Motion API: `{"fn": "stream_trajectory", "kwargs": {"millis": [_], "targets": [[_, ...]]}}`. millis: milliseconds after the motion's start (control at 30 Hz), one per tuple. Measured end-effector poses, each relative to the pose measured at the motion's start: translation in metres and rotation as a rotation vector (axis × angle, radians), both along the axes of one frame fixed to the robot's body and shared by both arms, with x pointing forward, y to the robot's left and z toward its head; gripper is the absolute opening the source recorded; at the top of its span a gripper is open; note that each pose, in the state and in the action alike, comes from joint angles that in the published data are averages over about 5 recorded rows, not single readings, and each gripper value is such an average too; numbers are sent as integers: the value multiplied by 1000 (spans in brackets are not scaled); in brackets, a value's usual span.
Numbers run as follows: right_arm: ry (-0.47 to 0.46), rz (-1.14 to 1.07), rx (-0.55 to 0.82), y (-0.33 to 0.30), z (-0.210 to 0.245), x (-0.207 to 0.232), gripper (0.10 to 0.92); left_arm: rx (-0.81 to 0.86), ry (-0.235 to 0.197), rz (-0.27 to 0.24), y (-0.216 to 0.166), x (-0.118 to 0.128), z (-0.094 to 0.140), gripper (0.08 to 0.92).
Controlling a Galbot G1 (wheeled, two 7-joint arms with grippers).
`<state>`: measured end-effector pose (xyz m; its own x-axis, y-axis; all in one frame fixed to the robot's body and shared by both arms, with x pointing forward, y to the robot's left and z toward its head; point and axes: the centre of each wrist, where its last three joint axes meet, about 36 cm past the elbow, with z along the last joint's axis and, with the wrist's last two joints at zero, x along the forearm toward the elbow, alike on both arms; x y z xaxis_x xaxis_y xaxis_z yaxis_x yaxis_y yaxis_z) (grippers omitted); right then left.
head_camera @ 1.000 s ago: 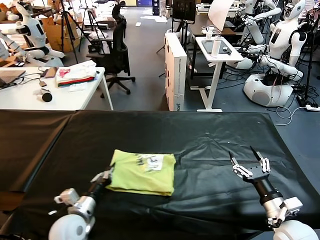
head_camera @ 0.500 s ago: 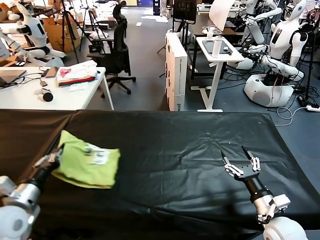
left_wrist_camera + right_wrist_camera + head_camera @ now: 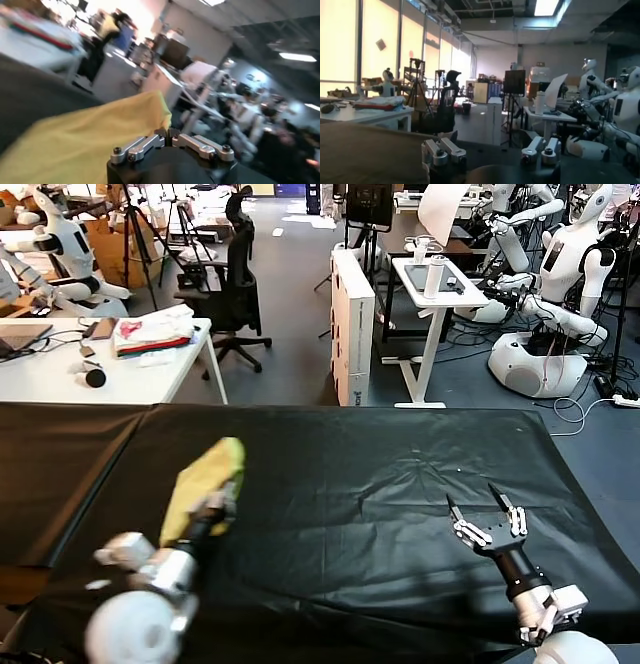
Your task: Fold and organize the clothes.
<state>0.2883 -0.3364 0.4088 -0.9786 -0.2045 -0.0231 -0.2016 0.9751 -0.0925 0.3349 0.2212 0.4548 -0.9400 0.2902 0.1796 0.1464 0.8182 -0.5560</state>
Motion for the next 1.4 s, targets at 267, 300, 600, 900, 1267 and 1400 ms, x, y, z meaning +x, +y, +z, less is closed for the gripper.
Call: {"fn": "stream_trajectory", "kwargs": {"millis": [267,300,600,900,1267,1400], "targets": [[135,35,1,12,8,-2,907,-59,107,-134,-91,17,-55,204],[162,47,14,14,10,-1,907,-55,114,-145,-96,17,-59,233],[423,112,198,37,19,20,907,16,32,-203,-102,8,-53,759],[618,205,407,75,16,47,907,135,-143,-123,-64,5,-24,906],[685,267,446,122,-6,75,840,249,-257,-59,-45,-7,-16,907],[698,288,455,133,-14,82,700,288,-300,-32,-40,-8,-13,907]]}}
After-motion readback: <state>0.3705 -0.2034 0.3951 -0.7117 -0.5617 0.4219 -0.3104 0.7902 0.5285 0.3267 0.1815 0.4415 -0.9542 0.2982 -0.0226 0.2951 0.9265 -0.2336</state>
